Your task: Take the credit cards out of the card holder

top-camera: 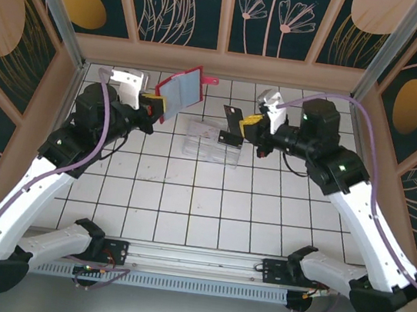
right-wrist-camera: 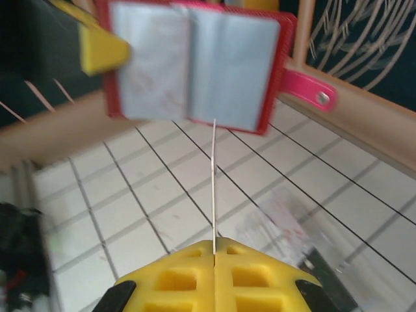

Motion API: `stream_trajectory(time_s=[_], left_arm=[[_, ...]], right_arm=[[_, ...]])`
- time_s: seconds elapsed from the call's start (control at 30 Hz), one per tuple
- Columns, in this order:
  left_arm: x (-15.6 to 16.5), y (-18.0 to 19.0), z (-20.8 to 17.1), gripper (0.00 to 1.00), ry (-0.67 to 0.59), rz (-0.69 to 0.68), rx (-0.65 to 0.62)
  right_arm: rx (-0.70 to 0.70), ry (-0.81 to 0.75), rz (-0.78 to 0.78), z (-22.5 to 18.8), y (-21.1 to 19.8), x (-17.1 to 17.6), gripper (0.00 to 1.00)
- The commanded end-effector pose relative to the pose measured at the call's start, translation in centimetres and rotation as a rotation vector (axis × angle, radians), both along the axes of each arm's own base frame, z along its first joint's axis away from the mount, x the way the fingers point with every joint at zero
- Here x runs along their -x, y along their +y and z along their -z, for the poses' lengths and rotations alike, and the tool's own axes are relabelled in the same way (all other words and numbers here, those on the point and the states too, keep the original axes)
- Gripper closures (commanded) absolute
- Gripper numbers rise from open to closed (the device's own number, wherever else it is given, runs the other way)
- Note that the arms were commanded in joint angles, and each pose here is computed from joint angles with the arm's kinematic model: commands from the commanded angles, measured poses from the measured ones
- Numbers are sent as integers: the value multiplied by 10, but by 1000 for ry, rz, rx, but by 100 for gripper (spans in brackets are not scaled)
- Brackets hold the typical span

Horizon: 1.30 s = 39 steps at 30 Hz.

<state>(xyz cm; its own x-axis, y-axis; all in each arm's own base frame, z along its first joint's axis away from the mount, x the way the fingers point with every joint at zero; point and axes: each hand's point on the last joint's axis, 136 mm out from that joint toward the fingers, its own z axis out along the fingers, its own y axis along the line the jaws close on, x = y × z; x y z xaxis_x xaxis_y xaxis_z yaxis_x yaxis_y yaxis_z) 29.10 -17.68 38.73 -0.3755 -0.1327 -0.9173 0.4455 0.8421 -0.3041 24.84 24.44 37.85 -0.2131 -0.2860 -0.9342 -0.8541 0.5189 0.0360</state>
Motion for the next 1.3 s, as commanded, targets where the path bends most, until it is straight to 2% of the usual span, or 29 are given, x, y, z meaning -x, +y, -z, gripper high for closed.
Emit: stream_trajectory(time_s=[0.0,0.37,0.57,0.83,1.1,1.27], left_arm=[[-5,24,11,100,7,-122,-55],[0,30,23,100,17,-137,-72],[1,31,26,100,19,-135,-73],[4,32,27,100,21,-138,-64],[6,35,27,100,16,-147,-71],[7,37,26,100,17,-150,-76]], right_arm=[[226,-71,-19,38,-8,-19,100],[519,-24,-215,124,7,-46,100],[686,46,-230,167,3,-71,100],[841,100,-244,203,3,-104,100],[920,134,-241,224,-4,-143,100],[935,154,-269,233,-1,-152,100]])
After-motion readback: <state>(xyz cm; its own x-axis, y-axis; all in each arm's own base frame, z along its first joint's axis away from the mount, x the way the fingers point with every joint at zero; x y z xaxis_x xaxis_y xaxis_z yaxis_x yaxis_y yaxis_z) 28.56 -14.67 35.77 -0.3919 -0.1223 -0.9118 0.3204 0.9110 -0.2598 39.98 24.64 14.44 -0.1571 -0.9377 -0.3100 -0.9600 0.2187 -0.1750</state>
